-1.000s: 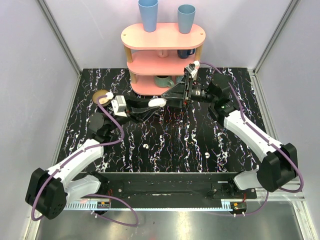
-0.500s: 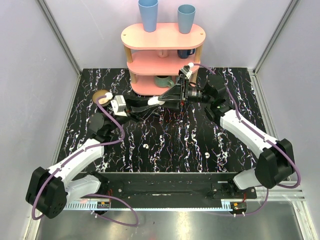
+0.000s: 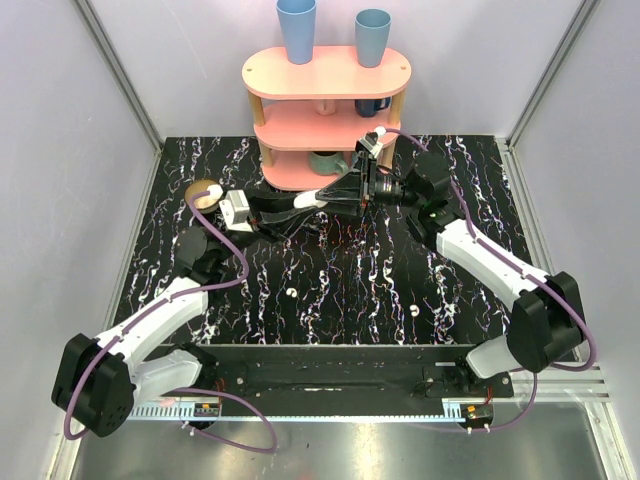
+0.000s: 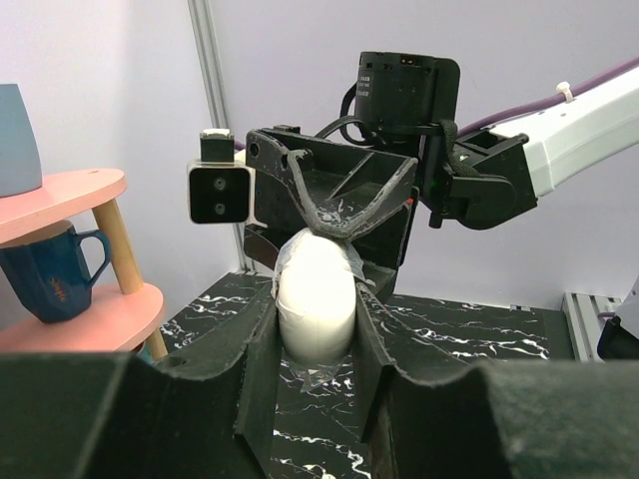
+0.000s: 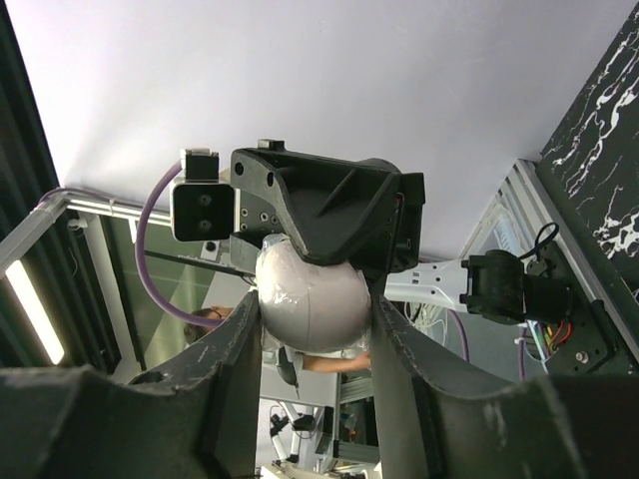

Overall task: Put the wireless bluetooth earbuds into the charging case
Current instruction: Pass from the left arm to the right, then pass from the right arm to the left

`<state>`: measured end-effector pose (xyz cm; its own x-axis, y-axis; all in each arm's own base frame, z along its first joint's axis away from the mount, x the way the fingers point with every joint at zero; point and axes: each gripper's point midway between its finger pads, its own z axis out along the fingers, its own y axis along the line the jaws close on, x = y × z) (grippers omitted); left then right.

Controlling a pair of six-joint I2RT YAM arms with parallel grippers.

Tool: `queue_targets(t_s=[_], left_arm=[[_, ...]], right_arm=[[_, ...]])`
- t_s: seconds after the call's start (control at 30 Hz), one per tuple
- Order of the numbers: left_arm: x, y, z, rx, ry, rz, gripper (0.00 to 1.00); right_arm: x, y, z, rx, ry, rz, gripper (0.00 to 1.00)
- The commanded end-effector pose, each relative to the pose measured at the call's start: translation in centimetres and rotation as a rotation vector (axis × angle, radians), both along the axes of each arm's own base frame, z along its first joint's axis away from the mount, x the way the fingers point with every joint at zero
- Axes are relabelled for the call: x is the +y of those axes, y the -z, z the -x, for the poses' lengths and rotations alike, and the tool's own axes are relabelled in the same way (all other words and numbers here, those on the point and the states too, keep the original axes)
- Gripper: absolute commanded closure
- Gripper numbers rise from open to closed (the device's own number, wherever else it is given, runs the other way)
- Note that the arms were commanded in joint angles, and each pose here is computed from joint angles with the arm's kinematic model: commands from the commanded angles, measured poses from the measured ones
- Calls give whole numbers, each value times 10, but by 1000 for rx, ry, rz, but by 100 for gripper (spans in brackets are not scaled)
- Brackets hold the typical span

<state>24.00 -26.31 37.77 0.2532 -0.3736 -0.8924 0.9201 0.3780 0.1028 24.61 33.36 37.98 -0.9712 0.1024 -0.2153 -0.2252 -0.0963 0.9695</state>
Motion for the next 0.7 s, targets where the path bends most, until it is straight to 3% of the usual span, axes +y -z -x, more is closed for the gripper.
queue_targets(t_s=[0.0, 0.13, 0.67], left_arm=[[0, 1, -2, 0, -6, 5, 69], [1, 1, -1, 0, -5, 12, 57], [5, -10, -2, -24, -23, 72, 52]], right_arm=[[0, -17, 11, -35, -38, -69, 83], [1, -16, 10, -20, -35, -81, 85], [1, -11, 8, 4, -35, -81, 86]])
